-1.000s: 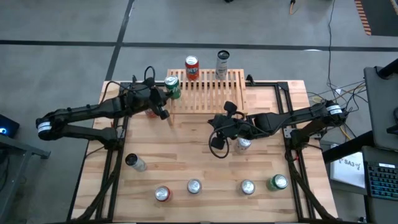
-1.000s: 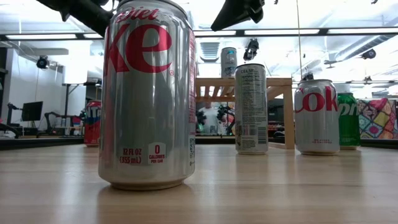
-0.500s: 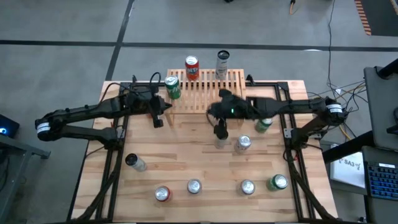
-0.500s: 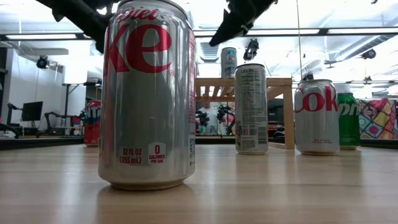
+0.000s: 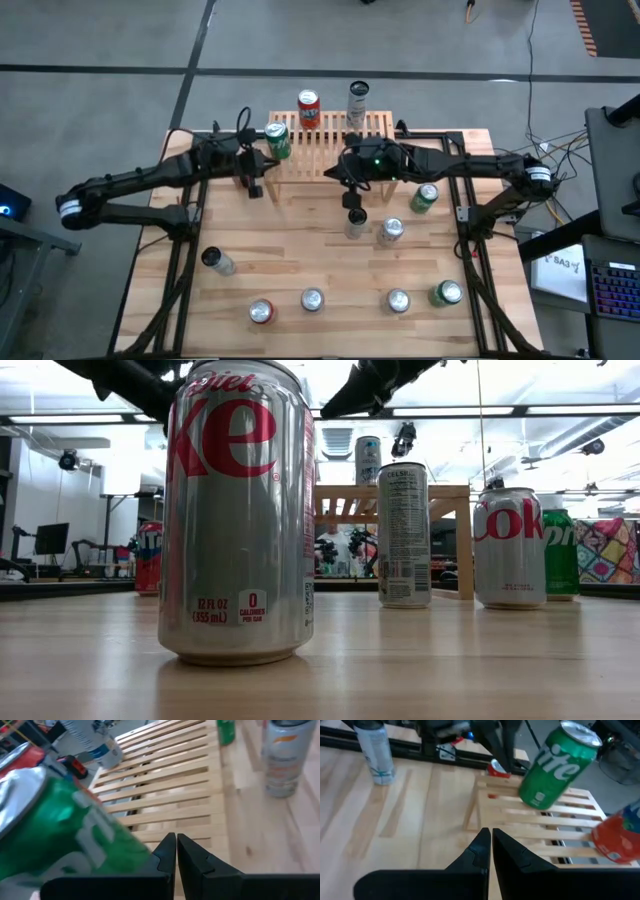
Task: Place canned beverage on shelf
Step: Put the middle left green soda can on the shelf
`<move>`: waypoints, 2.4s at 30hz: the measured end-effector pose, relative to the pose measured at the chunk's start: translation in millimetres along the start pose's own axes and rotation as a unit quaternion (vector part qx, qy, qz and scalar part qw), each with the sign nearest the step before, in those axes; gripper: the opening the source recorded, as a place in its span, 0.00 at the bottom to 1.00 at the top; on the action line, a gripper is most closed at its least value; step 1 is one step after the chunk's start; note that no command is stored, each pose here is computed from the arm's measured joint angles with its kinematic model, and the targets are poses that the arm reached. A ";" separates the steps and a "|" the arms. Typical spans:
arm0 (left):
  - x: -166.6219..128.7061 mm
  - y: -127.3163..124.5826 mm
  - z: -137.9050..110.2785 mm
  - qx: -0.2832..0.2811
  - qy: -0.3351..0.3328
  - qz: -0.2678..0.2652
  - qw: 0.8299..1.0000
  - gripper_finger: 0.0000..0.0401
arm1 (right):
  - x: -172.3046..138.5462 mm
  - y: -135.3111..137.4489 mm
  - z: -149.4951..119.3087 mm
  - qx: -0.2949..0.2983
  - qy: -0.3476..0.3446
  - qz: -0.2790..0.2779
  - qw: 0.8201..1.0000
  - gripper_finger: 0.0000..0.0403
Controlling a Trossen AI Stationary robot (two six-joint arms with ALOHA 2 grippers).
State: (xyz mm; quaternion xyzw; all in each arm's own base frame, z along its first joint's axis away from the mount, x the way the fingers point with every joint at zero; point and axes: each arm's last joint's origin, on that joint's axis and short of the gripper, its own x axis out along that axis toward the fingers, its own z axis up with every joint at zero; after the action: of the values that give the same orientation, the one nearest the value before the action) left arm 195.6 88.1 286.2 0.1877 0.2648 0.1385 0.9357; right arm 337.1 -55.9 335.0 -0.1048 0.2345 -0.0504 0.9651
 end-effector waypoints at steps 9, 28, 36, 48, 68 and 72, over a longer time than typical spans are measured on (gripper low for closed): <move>-0.7 16.1 -7.4 -0.006 0.011 0.037 0.999 0.00 | -0.1 4.4 5.0 0.017 -0.020 0.003 1.000 0.02; 26.5 24.7 -10.7 -0.009 0.005 0.055 0.998 0.00 | -0.1 4.5 4.6 0.037 -0.019 0.003 0.999 0.02; 31.8 25.8 -14.8 -0.008 0.020 0.056 0.998 0.00 | 0.0 4.5 4.5 0.041 -0.018 0.003 0.999 0.02; 28.6 33.0 -18.5 -0.012 0.036 0.087 0.995 0.00 | 0.0 4.5 4.4 0.041 -0.018 0.003 0.999 0.02; -5.9 36.2 -19.4 -0.012 0.085 0.158 0.984 0.00 | 0.7 5.0 2.6 0.040 -0.015 0.004 0.999 0.02; -1.9 40.9 -23.9 -0.018 0.097 0.165 0.981 0.00 | 0.8 5.0 2.4 0.040 -0.015 0.004 0.999 0.02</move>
State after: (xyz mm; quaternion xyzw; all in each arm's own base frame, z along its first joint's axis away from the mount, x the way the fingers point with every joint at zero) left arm 174.4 130.6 285.5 0.1977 0.3176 0.3129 0.8730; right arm 339.1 -50.7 335.6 -0.0656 0.2185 -0.0548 0.9721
